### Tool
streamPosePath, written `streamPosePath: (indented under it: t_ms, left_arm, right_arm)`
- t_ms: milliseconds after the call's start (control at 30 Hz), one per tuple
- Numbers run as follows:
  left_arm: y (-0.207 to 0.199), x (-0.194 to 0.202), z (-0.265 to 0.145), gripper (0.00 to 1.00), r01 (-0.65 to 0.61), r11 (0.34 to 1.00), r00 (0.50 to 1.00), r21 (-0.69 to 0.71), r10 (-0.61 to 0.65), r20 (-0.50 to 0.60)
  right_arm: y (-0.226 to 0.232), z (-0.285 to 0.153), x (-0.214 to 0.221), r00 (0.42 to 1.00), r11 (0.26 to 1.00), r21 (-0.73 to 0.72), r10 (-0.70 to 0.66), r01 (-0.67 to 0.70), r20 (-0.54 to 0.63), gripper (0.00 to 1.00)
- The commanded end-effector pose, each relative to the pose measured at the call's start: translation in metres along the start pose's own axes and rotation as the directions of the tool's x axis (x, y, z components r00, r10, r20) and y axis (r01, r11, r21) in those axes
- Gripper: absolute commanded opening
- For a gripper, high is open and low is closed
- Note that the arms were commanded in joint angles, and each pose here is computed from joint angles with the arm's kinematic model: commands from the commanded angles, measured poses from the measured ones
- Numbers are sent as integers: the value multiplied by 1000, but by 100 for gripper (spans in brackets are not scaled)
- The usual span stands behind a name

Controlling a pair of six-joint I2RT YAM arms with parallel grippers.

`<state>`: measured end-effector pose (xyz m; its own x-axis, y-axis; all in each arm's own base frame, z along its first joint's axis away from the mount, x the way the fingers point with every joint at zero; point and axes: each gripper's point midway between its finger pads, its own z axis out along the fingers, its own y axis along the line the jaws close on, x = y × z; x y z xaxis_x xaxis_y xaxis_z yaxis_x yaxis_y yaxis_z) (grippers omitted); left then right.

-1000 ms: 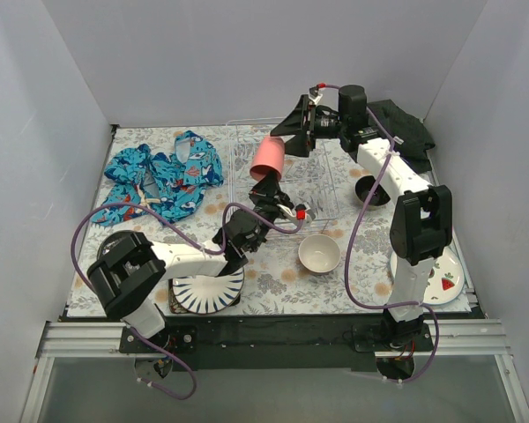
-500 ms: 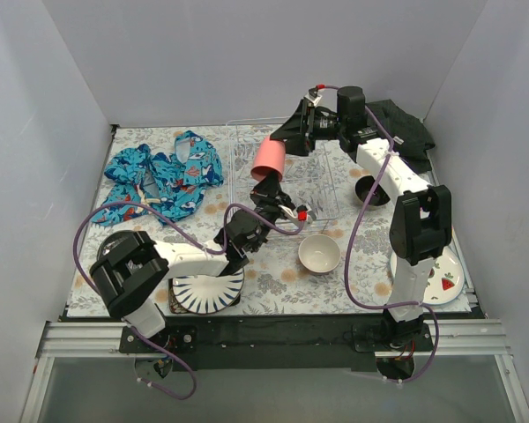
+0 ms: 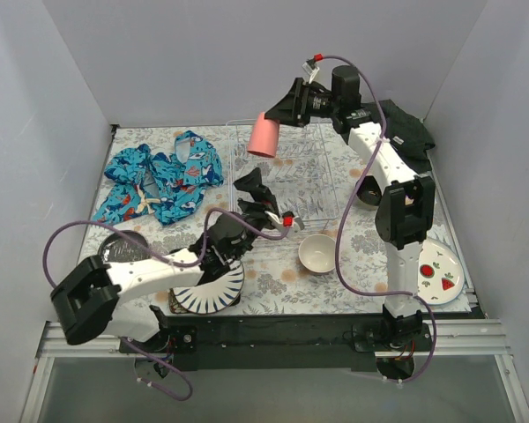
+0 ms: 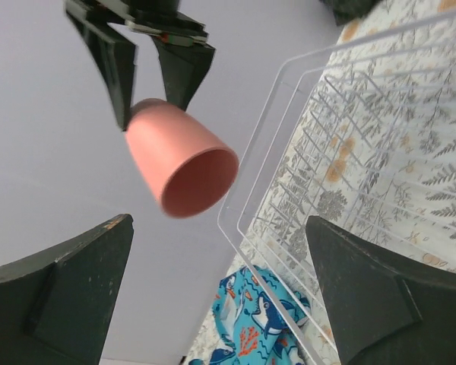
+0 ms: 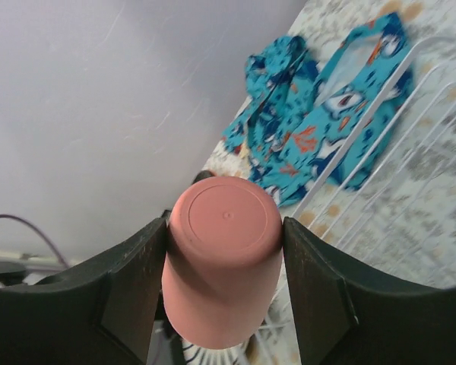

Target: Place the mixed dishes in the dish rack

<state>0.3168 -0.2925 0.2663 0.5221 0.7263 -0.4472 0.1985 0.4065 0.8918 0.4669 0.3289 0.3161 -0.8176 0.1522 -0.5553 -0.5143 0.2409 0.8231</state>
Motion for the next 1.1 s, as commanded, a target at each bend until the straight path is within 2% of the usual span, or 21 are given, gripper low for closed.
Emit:
streamPosePath:
  t_ms: [0, 67, 100, 167, 200, 233, 267, 367, 433, 500, 567, 633, 700, 767, 933, 1000, 1067]
  left_arm:
    - [5, -3, -31, 98, 180, 979, 983, 96, -176, -45]
    - [25, -7, -42, 98, 294, 953, 955, 69, -290, -62]
    - [19, 1, -48, 98, 297, 949, 951, 103, -285, -118]
    - [44, 3, -49, 98, 337, 941, 929, 23, -329, -169]
    - [47, 8, -49, 98, 378, 926, 902, -7, -370, -221]
    - [70, 7, -46, 98, 418, 905, 872, -79, -424, -244]
    - [70, 12, -44, 98, 423, 903, 863, -75, -426, -273]
    - [78, 21, -43, 98, 429, 899, 853, -87, -435, -289]
    - [72, 33, -43, 98, 407, 909, 851, -88, -412, -325]
    - [70, 51, -43, 98, 406, 906, 824, -122, -421, -380]
    - [70, 61, -41, 98, 478, 865, 768, -157, -497, -403]
    - [65, 83, -41, 98, 509, 842, 705, -181, -528, -474]
    - [59, 100, -41, 98, 568, 787, 605, -239, -597, -528]
    - [49, 107, -37, 98, 625, 739, 536, -251, -640, -551]
    - [41, 118, -33, 98, 626, 743, 523, -237, -625, -579]
    - [39, 128, -32, 98, 633, 727, 481, -265, -638, -601]
    - [37, 132, -31, 98, 641, 717, 462, -273, -644, -610]
  right_arm:
    - [-12, -3, -46, 952, 957, 111, -281, 268, 118, 40]
    - [-31, -4, -62, 909, 911, 212, -388, 353, 151, 41]
    - [-37, -5, -66, 895, 895, 243, -417, 373, 161, 42]
    - [-52, -7, -80, 844, 842, 325, -503, 430, 187, 41]
    - [-53, -9, -88, 817, 819, 352, -539, 453, 203, 41]
    - [-56, -10, -93, 798, 801, 378, -563, 464, 213, 41]
    - [-63, -12, -102, 756, 758, 429, -615, 491, 223, 40]
    - [-75, -15, -118, 684, 692, 506, -687, 515, 244, 40]
    - [-88, -15, -122, 652, 650, 544, -723, 530, 228, 40]
    - [-98, -16, -128, 611, 605, 586, -760, 539, 223, 40]
    - [-110, -18, -130, 593, 578, 625, -775, 525, 218, 40]
    - [-122, -19, -129, 565, 547, 644, -799, 535, 208, 40]
    - [-132, -19, -127, 552, 530, 658, -809, 535, 204, 40]
    - [-145, -18, -125, 552, 516, 675, -812, 528, 190, 40]
    - [-160, -18, -122, 506, 461, 705, -846, 539, 167, 39]
    - [-164, -13, -119, 504, 456, 705, -849, 543, 160, 39]
    - [-172, -11, -115, 488, 424, 713, -863, 559, 130, 39]
